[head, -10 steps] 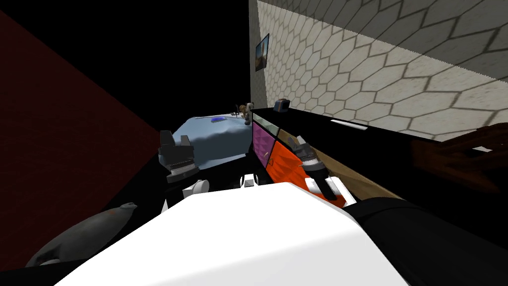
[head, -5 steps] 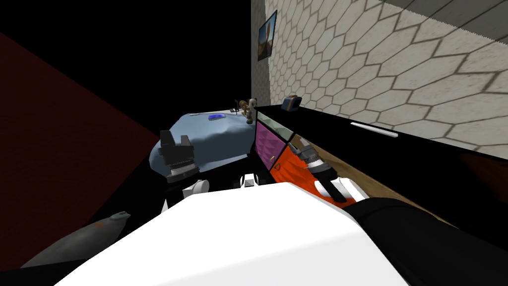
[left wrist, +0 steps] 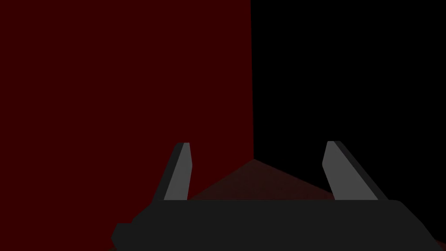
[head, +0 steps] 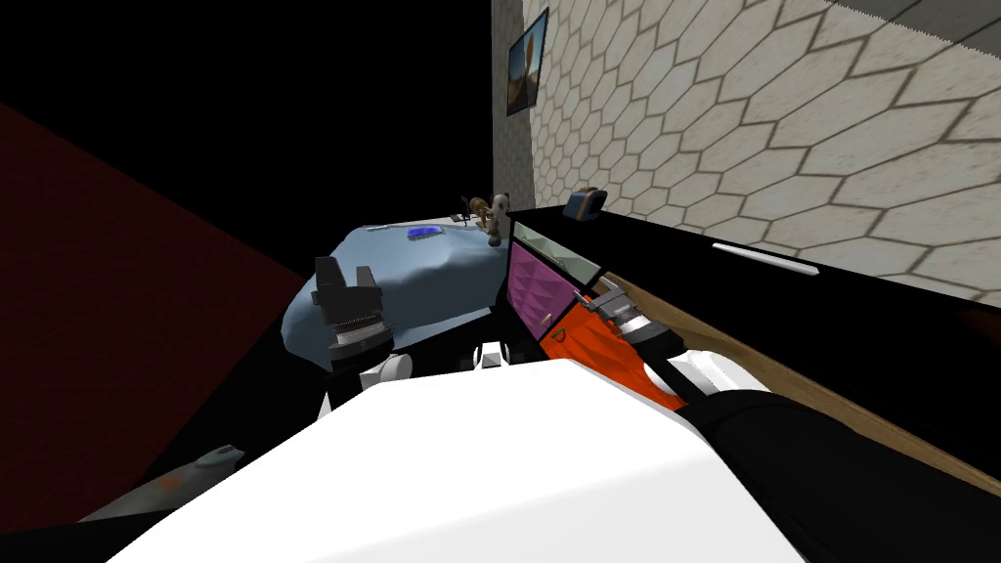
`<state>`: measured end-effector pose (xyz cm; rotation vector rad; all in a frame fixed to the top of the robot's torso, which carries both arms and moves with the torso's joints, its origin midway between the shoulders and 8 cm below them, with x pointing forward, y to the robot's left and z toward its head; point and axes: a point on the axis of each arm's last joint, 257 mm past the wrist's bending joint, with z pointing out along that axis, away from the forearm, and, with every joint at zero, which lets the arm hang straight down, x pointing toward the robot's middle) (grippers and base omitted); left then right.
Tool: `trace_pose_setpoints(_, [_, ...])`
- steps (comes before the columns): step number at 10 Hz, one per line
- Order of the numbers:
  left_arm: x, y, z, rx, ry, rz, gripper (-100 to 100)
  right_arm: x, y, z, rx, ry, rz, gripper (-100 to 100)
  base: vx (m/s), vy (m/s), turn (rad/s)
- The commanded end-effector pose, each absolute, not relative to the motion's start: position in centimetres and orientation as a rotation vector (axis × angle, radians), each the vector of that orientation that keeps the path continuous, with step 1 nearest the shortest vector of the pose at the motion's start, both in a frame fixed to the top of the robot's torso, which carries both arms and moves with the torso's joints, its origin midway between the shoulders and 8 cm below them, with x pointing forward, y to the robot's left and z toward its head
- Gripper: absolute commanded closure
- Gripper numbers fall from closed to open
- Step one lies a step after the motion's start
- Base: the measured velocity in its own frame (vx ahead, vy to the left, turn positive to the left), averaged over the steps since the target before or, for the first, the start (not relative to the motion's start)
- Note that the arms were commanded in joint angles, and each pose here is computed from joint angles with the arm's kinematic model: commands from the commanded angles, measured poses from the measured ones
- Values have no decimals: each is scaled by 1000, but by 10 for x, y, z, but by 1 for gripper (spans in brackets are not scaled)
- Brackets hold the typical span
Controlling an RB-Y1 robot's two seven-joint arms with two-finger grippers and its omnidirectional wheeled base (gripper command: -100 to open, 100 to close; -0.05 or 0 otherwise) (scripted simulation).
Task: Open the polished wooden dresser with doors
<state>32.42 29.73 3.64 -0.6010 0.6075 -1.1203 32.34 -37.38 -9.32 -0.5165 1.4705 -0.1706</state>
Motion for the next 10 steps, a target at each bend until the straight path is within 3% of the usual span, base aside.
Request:
trace_pose_setpoints(1, [324, 297, 36, -601, 608, -1120, 0, 322, -396, -104, -661, 1513, -308, -100, 125, 93, -94])
trace_pose_setpoints(10, [324, 297, 36, -601, 608, -1120, 0, 323, -461, -119, -1174, 1535, -698, -100, 100, 113, -68])
